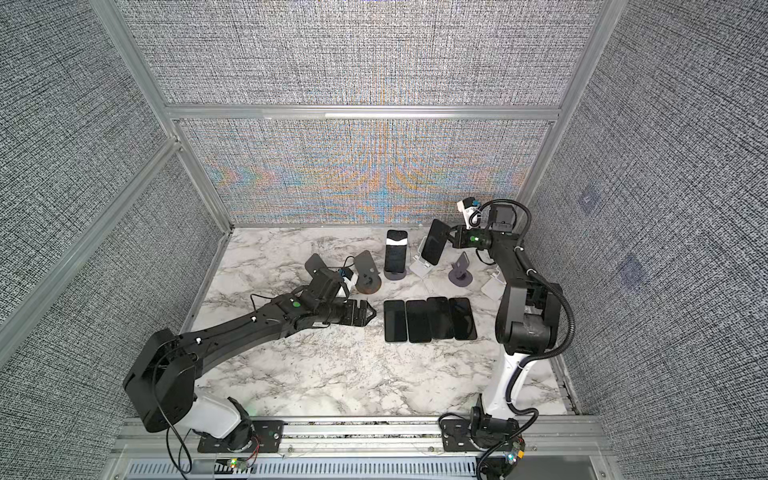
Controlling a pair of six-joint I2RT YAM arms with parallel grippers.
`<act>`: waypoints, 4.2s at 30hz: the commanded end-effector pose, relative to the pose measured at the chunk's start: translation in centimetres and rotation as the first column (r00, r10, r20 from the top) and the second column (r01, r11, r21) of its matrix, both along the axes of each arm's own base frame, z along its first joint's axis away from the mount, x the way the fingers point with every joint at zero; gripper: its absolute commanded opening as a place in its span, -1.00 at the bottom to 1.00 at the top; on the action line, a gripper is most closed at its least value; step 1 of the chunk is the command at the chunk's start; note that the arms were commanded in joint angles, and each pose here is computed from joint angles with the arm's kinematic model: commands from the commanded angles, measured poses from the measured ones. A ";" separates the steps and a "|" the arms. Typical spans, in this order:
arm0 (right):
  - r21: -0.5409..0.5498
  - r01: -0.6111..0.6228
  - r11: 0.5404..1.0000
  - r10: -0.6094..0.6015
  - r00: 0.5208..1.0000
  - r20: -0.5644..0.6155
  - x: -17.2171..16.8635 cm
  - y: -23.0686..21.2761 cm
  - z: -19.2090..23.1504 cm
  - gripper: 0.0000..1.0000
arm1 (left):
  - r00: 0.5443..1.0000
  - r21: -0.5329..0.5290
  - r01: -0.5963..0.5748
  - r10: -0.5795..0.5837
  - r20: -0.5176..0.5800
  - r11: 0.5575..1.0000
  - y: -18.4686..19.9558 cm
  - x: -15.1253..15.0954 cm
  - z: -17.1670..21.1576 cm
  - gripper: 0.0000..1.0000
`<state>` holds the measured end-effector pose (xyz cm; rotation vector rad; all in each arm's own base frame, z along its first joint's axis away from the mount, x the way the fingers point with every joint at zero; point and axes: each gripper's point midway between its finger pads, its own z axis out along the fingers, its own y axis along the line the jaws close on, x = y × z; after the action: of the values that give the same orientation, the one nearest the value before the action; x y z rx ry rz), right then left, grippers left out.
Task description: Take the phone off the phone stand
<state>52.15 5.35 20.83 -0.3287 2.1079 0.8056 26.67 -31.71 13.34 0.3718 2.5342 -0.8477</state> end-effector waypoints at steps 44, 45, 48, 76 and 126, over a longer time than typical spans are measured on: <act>0.346 -0.495 0.797 0.562 0.818 -0.124 -25.0 14.5 4.2 -1.00 | 0.845 -0.385 0.532 -0.496 0.199 0.754 -4.1 -1.2 7.5 0.61; 0.351 -0.505 0.788 0.571 0.813 -0.114 -25.0 14.5 4.3 -1.00 | 0.845 -0.403 0.533 -0.493 0.207 0.744 -4.2 -1.3 7.6 0.59; 0.363 -0.525 0.770 0.594 0.798 -0.104 -24.9 14.7 4.3 -1.00 | 0.835 -0.458 0.547 -0.492 0.246 0.701 -4.5 -1.6 8.3 0.51; 0.325 -0.541 0.776 0.602 0.789 -0.124 -21.8 16.4 2.3 -0.38 | 0.853 -0.484 0.517 -0.473 0.221 0.706 -4.4 -1.9 7.4 -1.00; -0.574 0.400 0.714 -0.661 0.656 -0.366 -18.0 -11.0 -18.4 -1.00 | 0.962 -0.100 0.054 -0.079 -0.263 0.994 -0.7 1.0 -5.2 -1.00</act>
<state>33.84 -5.72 2.33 0.3839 2.7317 -0.0035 27.74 -31.94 8.02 0.3384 2.7321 -1.0614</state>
